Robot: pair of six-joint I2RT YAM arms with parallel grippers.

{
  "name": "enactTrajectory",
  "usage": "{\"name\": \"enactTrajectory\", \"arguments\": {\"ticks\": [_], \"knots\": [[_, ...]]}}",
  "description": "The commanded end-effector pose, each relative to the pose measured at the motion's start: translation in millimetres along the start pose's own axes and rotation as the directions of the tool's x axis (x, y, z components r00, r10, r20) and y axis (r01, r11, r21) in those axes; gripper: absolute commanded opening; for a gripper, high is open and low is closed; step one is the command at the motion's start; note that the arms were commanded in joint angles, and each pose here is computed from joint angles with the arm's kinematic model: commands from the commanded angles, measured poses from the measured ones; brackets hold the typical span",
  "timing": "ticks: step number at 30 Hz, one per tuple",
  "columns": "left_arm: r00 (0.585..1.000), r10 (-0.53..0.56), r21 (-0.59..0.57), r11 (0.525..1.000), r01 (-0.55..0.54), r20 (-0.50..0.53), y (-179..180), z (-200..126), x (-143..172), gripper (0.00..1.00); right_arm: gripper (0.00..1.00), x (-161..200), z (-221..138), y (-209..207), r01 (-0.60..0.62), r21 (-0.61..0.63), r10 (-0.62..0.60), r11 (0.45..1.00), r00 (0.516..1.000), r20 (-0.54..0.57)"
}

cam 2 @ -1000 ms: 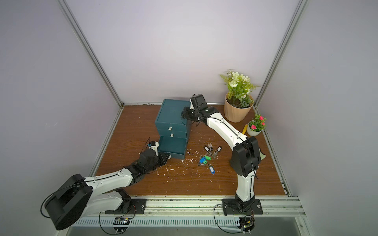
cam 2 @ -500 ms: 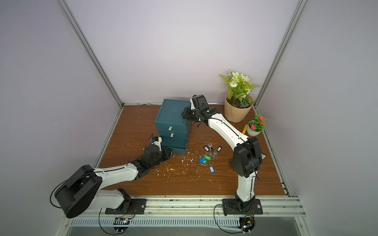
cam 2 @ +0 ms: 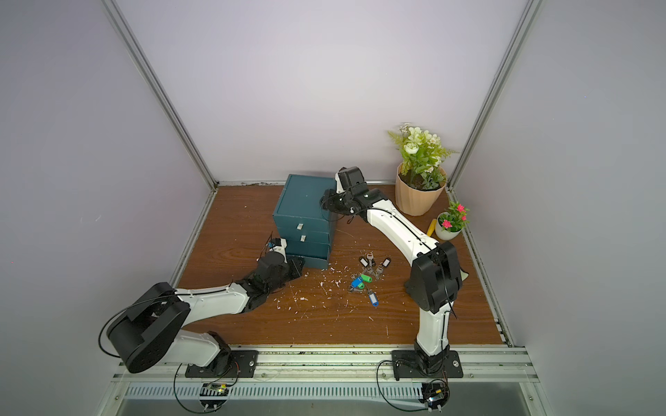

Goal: Take the keys out of the drawer
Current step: Close the drawer in the storage box.

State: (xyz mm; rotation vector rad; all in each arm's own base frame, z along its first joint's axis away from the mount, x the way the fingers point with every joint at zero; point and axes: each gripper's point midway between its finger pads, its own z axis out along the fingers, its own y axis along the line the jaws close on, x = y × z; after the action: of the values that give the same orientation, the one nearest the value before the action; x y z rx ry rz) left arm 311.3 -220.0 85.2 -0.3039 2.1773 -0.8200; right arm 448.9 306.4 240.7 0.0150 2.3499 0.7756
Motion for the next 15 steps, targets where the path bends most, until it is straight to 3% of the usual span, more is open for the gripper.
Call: {"name": "enactTrajectory", "arguments": {"ticks": [1, 6, 15], "knots": [[0.999, 0.019, -0.03, 0.999, -0.019, 0.027, 1, 5, -10, 0.0, 0.56, 10, -6, -13, -0.005, 0.059, 0.008, 0.998, 0.999, -0.047], [1.0, -0.004, -0.038, 0.999, 0.005, 0.023, 6, 13, -14, 0.01, 0.56, 9, 0, -10, -0.004, 0.045, 0.007, 0.999, 0.999, -0.051], [0.994, -0.024, -0.026, 0.999, 0.027, 0.108, 6, 25, -29, 0.0, 0.55, 4, 6, -11, -0.01, 0.031, 0.011, 0.999, 0.999, -0.039]]}}
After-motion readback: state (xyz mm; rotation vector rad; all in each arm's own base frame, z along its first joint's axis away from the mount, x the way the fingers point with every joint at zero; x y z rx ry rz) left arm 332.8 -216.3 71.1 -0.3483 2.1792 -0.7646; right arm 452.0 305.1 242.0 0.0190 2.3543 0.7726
